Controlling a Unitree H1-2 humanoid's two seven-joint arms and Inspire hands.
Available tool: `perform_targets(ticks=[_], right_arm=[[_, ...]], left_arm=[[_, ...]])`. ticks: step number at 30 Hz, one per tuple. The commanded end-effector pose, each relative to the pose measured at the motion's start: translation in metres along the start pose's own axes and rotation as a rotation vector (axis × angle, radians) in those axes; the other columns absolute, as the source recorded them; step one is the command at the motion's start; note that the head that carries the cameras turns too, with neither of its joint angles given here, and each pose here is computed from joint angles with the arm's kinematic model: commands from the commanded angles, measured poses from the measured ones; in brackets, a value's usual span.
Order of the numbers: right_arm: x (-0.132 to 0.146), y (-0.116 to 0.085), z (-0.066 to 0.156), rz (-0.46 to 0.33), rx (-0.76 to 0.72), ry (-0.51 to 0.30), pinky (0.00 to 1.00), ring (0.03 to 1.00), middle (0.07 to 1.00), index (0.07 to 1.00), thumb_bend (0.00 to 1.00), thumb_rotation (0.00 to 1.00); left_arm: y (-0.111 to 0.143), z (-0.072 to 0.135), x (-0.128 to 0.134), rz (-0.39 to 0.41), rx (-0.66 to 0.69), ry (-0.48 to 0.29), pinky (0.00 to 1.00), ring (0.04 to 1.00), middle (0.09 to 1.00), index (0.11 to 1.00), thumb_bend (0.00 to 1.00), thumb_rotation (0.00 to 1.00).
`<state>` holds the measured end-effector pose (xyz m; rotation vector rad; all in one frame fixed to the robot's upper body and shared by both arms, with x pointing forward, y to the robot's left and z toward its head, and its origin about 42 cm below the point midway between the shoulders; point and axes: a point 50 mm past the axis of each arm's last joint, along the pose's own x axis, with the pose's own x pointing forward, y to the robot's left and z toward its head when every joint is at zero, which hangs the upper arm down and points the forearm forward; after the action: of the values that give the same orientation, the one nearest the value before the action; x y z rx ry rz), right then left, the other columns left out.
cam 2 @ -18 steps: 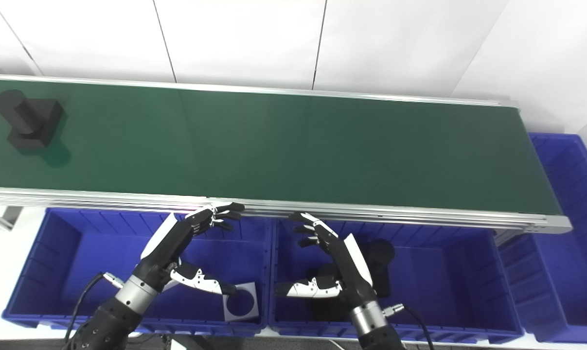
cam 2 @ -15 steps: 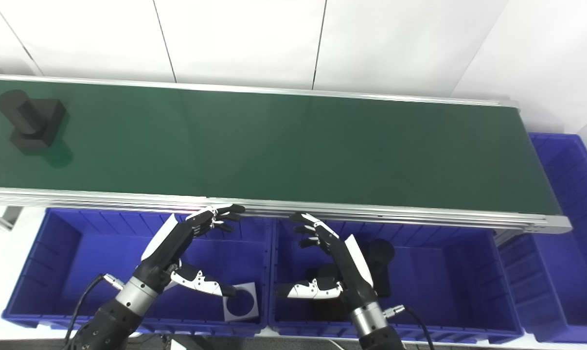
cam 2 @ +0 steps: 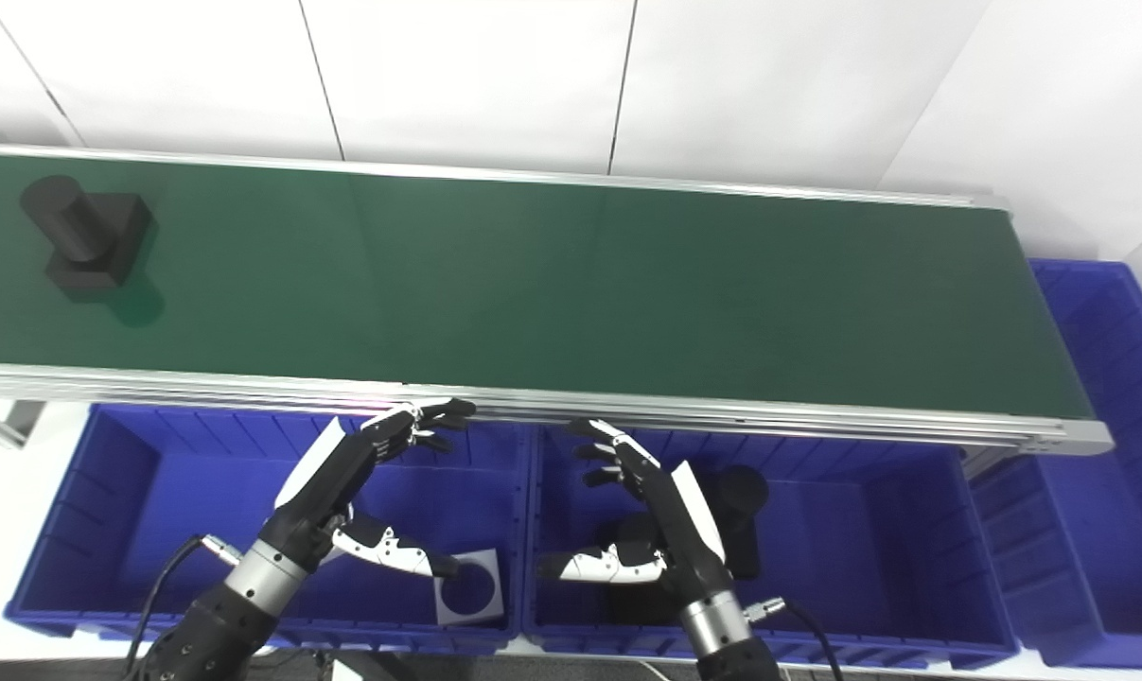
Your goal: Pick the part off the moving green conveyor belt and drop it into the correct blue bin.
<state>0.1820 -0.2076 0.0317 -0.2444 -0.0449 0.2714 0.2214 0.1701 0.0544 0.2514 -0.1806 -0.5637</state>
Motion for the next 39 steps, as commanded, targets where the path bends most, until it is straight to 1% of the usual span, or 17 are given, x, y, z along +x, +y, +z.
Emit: perform_targets(ticks=[1,18,21,22,24,28,31,34,39], right_arm=[[0.005,-0.003,0.008,-0.01,-0.011,-0.079,0.66,0.785,0.879,0.808,1.0,0.31],[0.005,-0.004,0.002,-0.007,-0.007,-0.059,0.66,0.788,0.88,0.808,1.0,0.32],[0.002,-0.008,-0.007,-0.006,-0.009,-0.028,0.66,0.785,0.879,0.81,1.0,0.32],[0.0,-0.01,-0.012,-0.005,-0.008,-0.013,0.67,0.789,0.879,0.811,1.0,0.3],[-0.002,-0.013,-0.017,-0.006,-0.012,0.007,0.68,0.79,0.879,0.811,1.0,0.29],[-0.006,-0.021,-0.029,-0.002,-0.009,0.047,0.7,0.797,0.883,0.812,1.0,0.35],[-0.008,-0.026,-0.036,-0.001,-0.008,0.074,0.7,0.799,0.883,0.812,1.0,0.39],[-0.01,-0.03,-0.043,-0.003,-0.004,0.1,0.69,0.797,0.884,0.811,1.0,0.39],[-0.011,-0.036,-0.047,-0.011,0.005,0.115,0.69,0.792,0.881,0.803,1.0,0.38]], left_arm=[[0.004,0.009,0.006,0.017,0.006,-0.067,0.69,0.791,0.834,0.786,1.0,0.13],[0.0,0.004,0.007,0.017,0.009,-0.049,0.69,0.79,0.833,0.783,1.0,0.13],[-0.007,-0.002,0.009,0.012,0.007,-0.028,0.69,0.789,0.825,0.776,1.0,0.11],[-0.011,-0.005,0.01,0.008,0.006,-0.018,0.68,0.783,0.819,0.771,1.0,0.1],[-0.016,-0.009,0.011,0.004,0.01,-0.006,0.68,0.777,0.813,0.766,1.0,0.1],[-0.027,-0.016,0.015,0.001,0.042,0.013,0.68,0.768,0.803,0.761,1.0,0.13],[-0.035,-0.021,0.017,0.0,0.049,0.027,0.68,0.772,0.807,0.763,1.0,0.13],[-0.042,-0.025,0.02,0.001,0.053,0.036,0.67,0.771,0.81,0.764,1.0,0.12],[-0.048,-0.027,0.025,-0.003,0.056,0.037,0.66,0.764,0.81,0.763,1.0,0.12]])
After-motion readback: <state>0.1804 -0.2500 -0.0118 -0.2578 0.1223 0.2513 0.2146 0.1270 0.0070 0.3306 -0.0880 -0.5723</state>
